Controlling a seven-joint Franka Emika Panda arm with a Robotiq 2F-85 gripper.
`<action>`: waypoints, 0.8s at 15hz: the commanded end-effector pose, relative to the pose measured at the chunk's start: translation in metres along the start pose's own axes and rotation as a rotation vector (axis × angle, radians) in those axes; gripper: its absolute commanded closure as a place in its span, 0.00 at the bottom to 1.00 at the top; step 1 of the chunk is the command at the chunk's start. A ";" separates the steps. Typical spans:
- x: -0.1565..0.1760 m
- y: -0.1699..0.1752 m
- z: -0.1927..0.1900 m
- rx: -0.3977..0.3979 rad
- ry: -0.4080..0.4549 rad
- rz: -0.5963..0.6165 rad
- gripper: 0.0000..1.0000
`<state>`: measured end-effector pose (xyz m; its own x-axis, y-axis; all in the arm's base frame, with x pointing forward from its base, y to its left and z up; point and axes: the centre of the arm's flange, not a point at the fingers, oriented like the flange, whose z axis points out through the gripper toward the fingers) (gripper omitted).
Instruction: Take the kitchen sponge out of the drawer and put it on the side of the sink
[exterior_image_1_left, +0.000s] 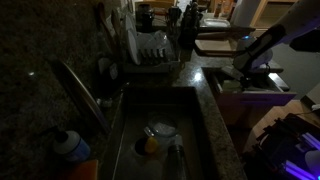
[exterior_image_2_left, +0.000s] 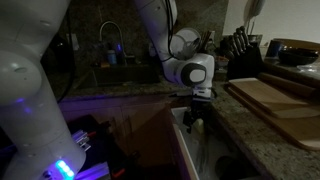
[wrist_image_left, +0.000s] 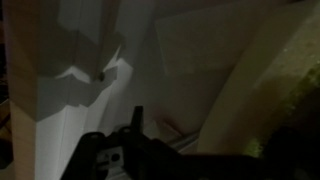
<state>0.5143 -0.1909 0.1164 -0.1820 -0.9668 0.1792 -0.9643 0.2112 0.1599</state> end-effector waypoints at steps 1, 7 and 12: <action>0.001 0.001 -0.002 -0.002 -0.003 0.004 0.26; 0.004 0.002 -0.015 0.015 0.013 0.022 0.70; 0.010 0.001 -0.018 0.012 0.020 0.039 0.98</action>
<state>0.5167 -0.1966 0.1252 -0.1986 -0.9615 0.1900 -0.9634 0.2271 0.1423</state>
